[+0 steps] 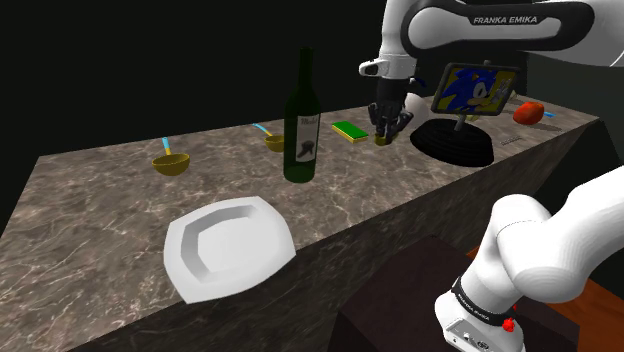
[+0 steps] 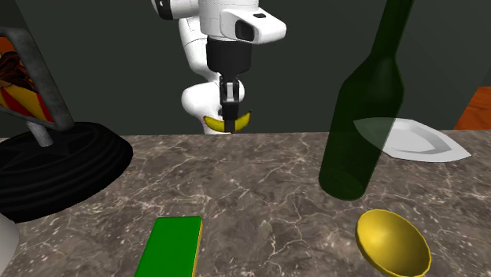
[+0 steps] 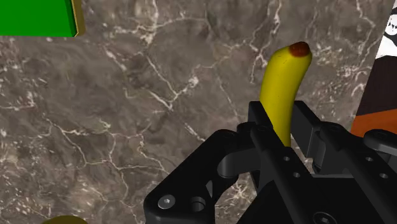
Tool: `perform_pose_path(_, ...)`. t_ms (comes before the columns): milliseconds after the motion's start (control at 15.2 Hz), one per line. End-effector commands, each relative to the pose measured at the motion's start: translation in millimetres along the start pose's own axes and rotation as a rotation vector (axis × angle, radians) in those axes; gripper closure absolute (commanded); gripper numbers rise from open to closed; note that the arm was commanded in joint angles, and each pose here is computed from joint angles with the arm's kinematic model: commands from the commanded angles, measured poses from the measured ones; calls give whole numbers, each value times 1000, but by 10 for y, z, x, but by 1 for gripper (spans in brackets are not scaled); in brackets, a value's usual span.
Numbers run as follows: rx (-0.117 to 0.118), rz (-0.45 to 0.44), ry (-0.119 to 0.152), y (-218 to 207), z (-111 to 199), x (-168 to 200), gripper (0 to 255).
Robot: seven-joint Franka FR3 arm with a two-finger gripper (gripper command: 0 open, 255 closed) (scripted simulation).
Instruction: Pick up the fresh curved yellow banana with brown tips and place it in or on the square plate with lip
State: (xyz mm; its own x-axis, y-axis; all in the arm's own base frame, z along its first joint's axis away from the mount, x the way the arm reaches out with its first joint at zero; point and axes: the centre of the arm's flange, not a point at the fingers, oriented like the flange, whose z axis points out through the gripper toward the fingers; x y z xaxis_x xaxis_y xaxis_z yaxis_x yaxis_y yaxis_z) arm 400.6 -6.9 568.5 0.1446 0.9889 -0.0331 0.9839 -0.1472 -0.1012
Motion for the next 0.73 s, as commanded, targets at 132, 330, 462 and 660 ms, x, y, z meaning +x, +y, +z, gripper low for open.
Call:
perform_pose_path(132, 1, 0, 0, -54, -29, 485, 255)
perform_pose_path(330, 1, 0, 0, -94, -38, 879, 255)
perform_pose_path(462, 1, 0, 0, -121, -44, 1141, 255)
perform_pose_path(660, 1, 0, 0, -161, -53, 1535, 255)
